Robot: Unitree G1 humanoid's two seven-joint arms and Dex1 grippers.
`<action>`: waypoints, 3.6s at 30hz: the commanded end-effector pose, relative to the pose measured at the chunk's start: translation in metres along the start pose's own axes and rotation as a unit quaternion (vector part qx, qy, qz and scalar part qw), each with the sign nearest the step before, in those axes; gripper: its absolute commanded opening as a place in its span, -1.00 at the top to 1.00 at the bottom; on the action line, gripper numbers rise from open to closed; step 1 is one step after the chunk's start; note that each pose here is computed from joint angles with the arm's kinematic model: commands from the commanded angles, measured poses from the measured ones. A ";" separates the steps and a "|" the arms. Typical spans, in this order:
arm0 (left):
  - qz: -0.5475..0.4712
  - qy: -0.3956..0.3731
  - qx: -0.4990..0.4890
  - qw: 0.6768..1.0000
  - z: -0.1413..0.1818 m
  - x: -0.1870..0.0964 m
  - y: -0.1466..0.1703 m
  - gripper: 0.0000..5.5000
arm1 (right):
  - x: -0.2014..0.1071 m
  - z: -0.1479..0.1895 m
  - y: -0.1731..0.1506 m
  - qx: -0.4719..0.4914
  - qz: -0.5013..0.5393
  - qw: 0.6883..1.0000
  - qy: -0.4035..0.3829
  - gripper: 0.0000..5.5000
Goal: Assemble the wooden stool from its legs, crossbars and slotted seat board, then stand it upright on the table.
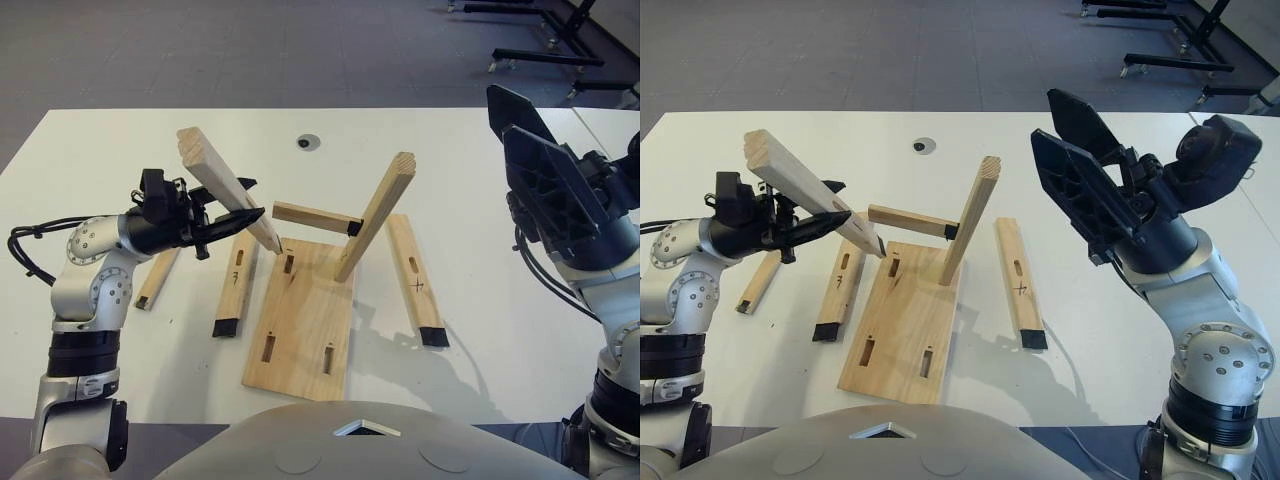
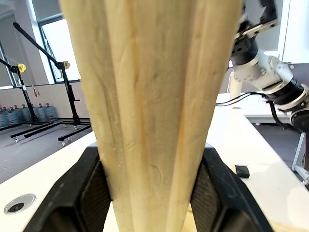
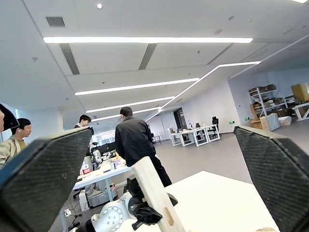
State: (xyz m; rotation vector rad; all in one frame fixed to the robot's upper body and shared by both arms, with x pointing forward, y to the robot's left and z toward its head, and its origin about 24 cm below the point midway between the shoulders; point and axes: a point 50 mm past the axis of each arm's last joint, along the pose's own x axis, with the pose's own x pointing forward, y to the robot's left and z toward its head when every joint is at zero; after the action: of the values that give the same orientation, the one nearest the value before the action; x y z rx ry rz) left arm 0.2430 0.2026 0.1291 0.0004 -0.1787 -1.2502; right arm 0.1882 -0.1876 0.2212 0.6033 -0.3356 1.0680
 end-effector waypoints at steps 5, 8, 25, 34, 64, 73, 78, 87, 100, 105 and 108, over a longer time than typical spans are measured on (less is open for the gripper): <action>-0.017 -0.003 0.020 1.000 -0.016 0.006 -0.007 0.27 | 0.003 0.003 -0.001 -0.001 0.013 1.000 0.013 -0.95; -0.013 -0.007 0.015 1.000 -0.021 0.005 -0.007 0.27 | 0.006 0.002 -0.002 0.003 0.019 1.000 0.019 -0.95; -0.023 -0.016 -0.044 0.999 -0.039 -0.004 -0.022 0.27 | 0.001 0.001 -0.007 0.011 0.015 0.999 0.045 -0.95; -0.065 0.018 -0.042 0.997 -0.029 -0.007 -0.023 0.27 | 0.002 0.001 -0.005 0.013 0.017 0.999 0.036 -0.95; -0.121 0.063 -0.042 0.990 -0.028 -0.006 -0.017 0.27 | 0.007 0.001 -0.008 0.027 0.029 0.998 0.042 -0.95; -0.145 0.072 -0.114 0.980 -0.029 -0.013 -0.018 0.27 | 0.012 -0.004 -0.006 0.034 0.036 0.998 0.047 -0.95; -0.133 0.066 -0.122 0.981 -0.032 -0.015 -0.014 0.27 | 0.013 -0.007 -0.005 0.036 0.041 0.997 0.051 -0.95; -0.121 0.053 -0.143 0.981 -0.037 -0.014 -0.013 0.27 | 0.018 -0.009 -0.002 0.036 0.060 0.996 0.061 -0.95; -0.132 0.051 -0.160 0.977 -0.042 -0.003 -0.012 0.27 | 0.019 -0.014 0.000 0.040 0.082 0.992 0.088 -0.95; -0.129 0.061 -0.171 0.975 -0.044 -0.001 -0.008 0.27 | 0.023 -0.016 0.001 0.033 0.093 0.991 0.096 -0.95; -0.144 0.084 -0.170 0.971 -0.044 0.002 -0.011 0.27 | 0.024 -0.016 0.000 0.025 0.089 0.991 0.092 -0.95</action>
State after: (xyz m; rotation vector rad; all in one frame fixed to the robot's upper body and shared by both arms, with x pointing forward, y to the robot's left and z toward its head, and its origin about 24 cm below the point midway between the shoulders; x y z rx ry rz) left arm 0.2441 0.1967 0.0982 -0.1826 0.0619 -1.5308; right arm 0.1985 -0.1630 0.2179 0.5557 -0.1910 1.2905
